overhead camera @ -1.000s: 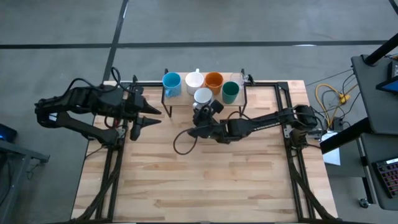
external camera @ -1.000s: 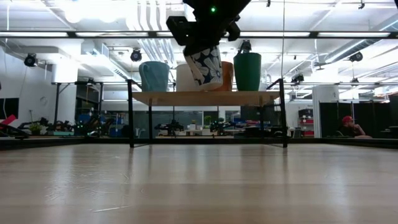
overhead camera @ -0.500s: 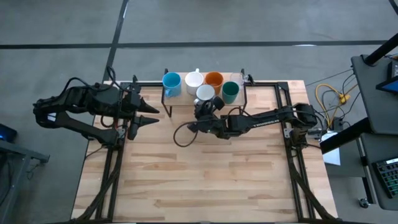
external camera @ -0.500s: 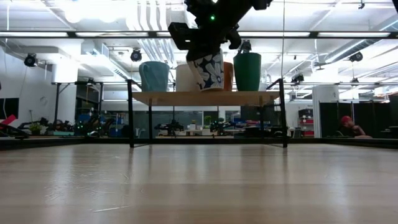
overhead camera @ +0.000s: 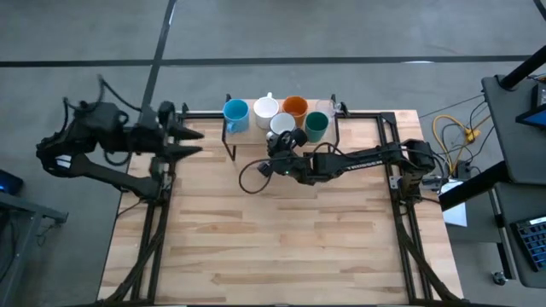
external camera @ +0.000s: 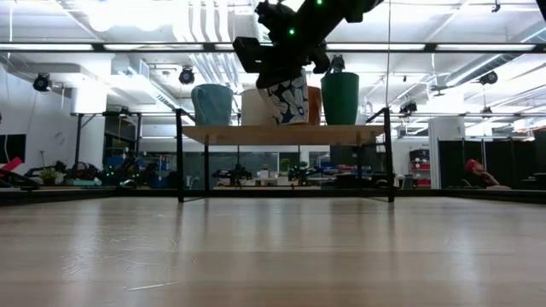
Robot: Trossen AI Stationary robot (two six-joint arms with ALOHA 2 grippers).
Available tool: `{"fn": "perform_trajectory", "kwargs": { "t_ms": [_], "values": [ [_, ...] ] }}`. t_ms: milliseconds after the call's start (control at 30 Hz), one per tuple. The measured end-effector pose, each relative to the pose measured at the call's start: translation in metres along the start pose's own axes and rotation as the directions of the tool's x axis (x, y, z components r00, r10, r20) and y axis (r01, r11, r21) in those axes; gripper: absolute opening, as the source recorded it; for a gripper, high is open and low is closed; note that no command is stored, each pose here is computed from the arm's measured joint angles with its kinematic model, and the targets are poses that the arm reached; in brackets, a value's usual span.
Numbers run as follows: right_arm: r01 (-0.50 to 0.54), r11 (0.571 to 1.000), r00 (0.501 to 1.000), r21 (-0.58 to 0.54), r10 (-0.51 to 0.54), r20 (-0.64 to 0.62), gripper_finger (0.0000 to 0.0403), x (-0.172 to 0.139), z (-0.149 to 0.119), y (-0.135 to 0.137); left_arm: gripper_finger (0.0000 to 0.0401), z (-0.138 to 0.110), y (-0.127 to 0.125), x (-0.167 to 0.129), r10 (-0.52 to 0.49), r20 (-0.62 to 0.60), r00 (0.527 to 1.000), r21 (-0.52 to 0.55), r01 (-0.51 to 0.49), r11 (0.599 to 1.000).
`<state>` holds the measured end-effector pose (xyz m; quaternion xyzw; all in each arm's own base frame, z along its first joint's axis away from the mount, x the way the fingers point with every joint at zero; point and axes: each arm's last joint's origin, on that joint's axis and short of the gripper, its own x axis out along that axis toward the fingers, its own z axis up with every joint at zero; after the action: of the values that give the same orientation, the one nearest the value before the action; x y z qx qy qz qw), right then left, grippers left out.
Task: Stack small to large cups/mugs on shelf
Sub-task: Put the white patterned mug on the shelf
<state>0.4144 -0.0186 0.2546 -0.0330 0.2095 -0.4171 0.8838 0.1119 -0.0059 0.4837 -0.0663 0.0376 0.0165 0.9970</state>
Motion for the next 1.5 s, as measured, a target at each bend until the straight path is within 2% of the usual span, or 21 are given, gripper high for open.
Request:
{"fn": "perform_trajectory", "kwargs": {
  "t_ms": [467,1033,1233,1500],
  "values": [
    [-0.017,1.000,1.000,0.023,0.017,0.002,0.0009,0.015,0.004,-0.012,0.0141,0.006,0.002,-0.024,-0.011,0.083,0.996,-0.019,0.013,1.000],
    [-0.052,0.997,0.998,0.057,0.050,0.032,0.0009,0.019,0.008,-0.013,0.0141,0.003,0.002,-0.021,-0.008,0.059,0.998,-0.016,0.009,1.000],
    [-0.096,0.993,0.994,0.075,0.092,0.054,0.0009,0.018,0.014,-0.011,0.0141,0.003,0.002,-0.021,-0.008,0.060,0.998,-0.012,0.009,1.000],
    [-0.101,0.993,0.993,0.057,0.098,0.064,0.0009,0.016,0.017,-0.010,0.0141,0.003,0.002,-0.021,-0.008,0.056,0.998,-0.010,0.008,1.000]
  ]
}}
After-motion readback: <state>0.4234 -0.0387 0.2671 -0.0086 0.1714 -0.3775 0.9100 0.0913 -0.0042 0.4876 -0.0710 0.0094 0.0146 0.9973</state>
